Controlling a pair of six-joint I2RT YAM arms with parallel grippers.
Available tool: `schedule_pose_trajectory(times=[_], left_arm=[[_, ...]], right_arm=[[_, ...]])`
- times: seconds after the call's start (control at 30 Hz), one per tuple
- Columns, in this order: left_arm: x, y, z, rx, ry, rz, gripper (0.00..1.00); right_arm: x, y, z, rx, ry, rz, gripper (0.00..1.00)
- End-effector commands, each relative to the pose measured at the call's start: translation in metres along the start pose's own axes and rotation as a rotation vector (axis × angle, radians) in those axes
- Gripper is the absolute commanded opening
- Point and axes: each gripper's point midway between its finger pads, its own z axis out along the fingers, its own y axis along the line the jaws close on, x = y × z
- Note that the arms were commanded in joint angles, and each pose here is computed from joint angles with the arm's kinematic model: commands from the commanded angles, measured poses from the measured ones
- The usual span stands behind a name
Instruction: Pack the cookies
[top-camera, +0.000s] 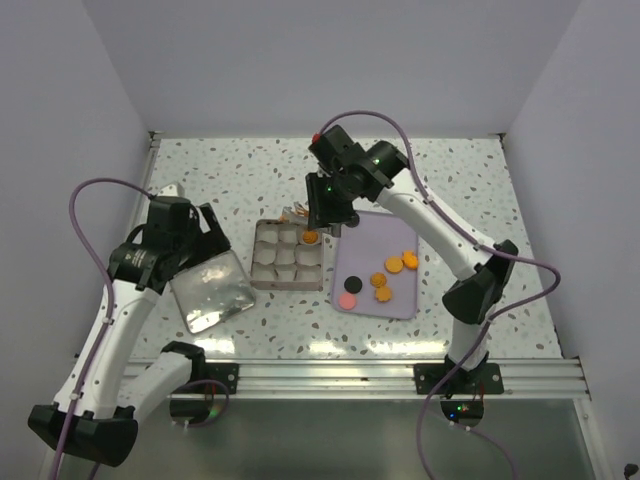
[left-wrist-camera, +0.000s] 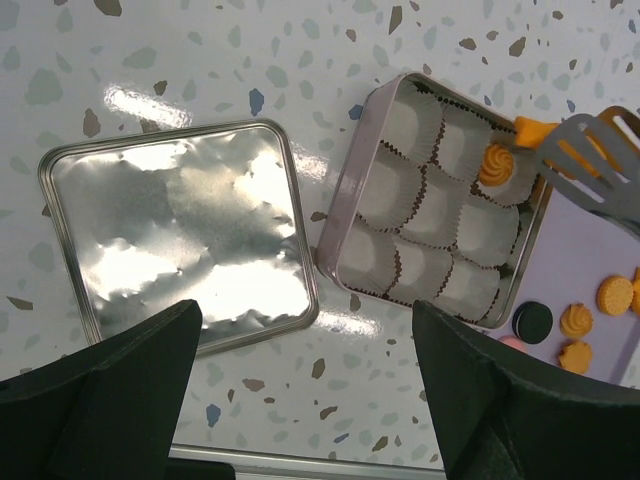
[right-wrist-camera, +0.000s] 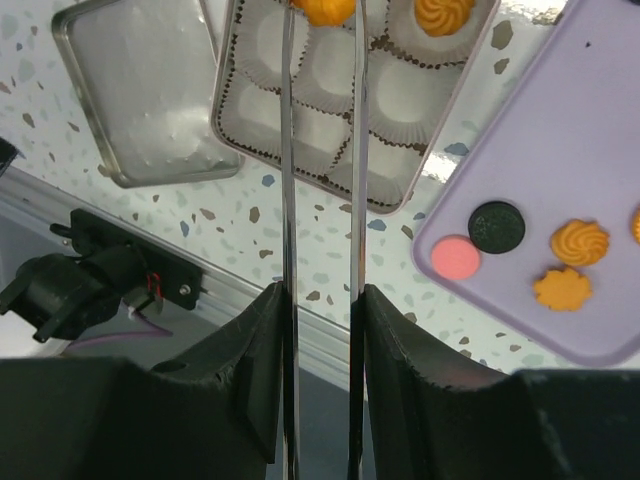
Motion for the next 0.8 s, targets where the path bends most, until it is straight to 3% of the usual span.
schedule_pose_trajectory(times=[0.0,0.27,0.77], left_arm=[[-0.017,-0.006,-0.016,0.034,-0.07,0.021,0.92],[-0.014,0.005,-0.023,0.001,-0.081,0.038,0.94],[-0.015,0.008,-0.018,-0.019,-0.081,0.042,0.94]], right_arm=[[-0.004,0.018,0.01,-0.02,-0.005,0.01,0.34],[-0.002,0.017,0.047,0.023,0.027,0.006,0.33],[-0.006,0.004,0.073,0.117,0.039,0.0,0.33]])
